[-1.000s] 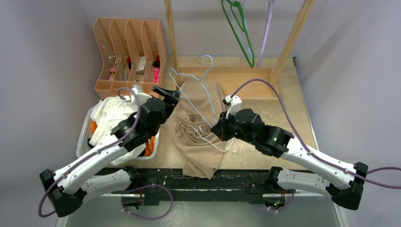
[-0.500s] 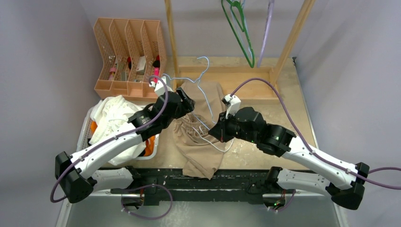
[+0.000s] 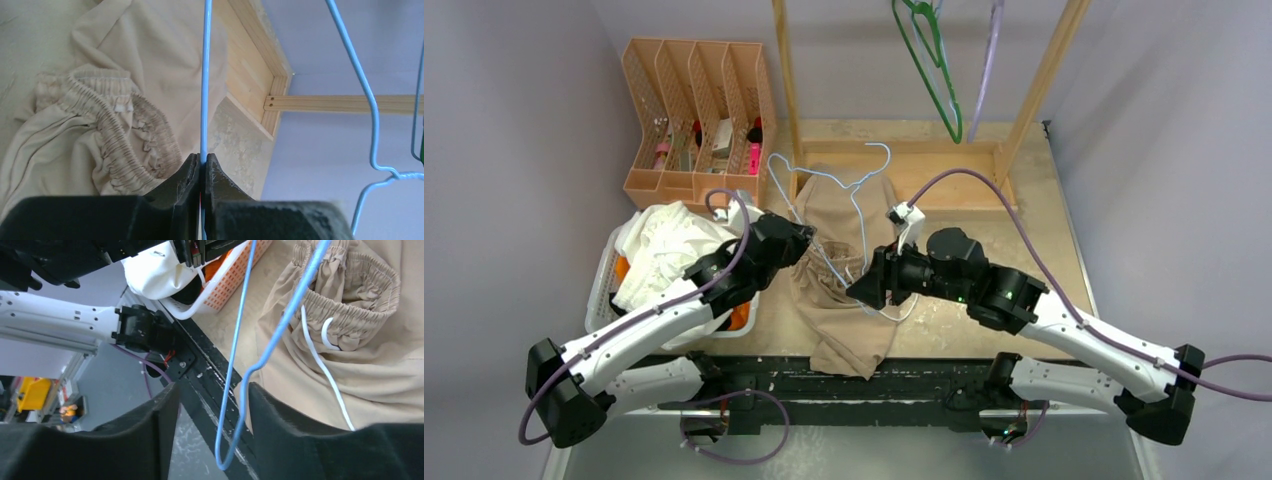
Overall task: Remove the shorts from the hanger
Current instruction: Place the hanger on the clothes rod.
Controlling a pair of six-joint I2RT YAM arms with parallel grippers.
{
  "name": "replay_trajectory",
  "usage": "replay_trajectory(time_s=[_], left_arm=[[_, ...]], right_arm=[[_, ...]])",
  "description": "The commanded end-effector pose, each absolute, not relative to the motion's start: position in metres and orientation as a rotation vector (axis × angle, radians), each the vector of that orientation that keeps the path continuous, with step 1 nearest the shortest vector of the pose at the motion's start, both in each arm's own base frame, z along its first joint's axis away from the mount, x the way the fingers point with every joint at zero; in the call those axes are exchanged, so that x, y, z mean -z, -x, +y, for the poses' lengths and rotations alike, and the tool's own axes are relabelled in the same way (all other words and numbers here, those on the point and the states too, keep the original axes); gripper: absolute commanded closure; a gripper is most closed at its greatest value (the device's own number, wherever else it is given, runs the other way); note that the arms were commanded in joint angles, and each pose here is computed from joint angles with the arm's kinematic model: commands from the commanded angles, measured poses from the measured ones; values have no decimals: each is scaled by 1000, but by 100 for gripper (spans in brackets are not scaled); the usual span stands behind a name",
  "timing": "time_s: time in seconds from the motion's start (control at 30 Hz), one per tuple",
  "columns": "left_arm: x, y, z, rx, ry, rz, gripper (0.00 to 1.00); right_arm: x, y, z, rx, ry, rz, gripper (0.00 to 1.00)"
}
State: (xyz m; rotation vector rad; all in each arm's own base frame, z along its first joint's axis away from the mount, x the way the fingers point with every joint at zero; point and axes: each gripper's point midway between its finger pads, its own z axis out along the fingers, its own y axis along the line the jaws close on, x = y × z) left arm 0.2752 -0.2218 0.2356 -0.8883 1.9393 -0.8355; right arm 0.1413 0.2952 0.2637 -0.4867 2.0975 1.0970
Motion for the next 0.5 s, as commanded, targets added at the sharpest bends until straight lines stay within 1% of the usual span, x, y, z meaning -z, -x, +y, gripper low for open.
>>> replay_trajectory(time_s=[0.0, 0.03, 0.07, 0.1, 0.27, 0.37, 0.4, 0.43, 0.47], left_arm=[[-252, -279, -215, 984, 1107, 1786, 100], [-253, -279, -213, 991, 1127, 1772, 100], [-256, -278, -210, 1006, 1151, 1753, 100], [-257, -278, -208, 1006, 1159, 1739, 100], [-275, -283, -200, 1069, 1208, 1615, 100], [-280, -284, -202, 1107, 1189, 1591, 100], [-280, -284, -204, 1116, 1184, 1593, 100], [-279, -284, -204, 1118, 1183, 1596, 100], [-278, -284, -205, 1121, 1181, 1598, 100]], right_arm=[[-281, -141, 297, -1175, 434, 2017, 36], [-282, -141, 296, -1183, 422, 2008, 28], [-283, -139, 295, -1193, 420, 2002, 23], [-282, -139, 294, -1193, 412, 2009, 21], [-270, -133, 295, -1224, 388, 2059, 19], [-271, -136, 294, -1249, 296, 2055, 26], [-273, -136, 294, -1274, 272, 2041, 33], [-276, -134, 295, -1315, 253, 2021, 43], [-284, -131, 298, -1382, 235, 1986, 52]])
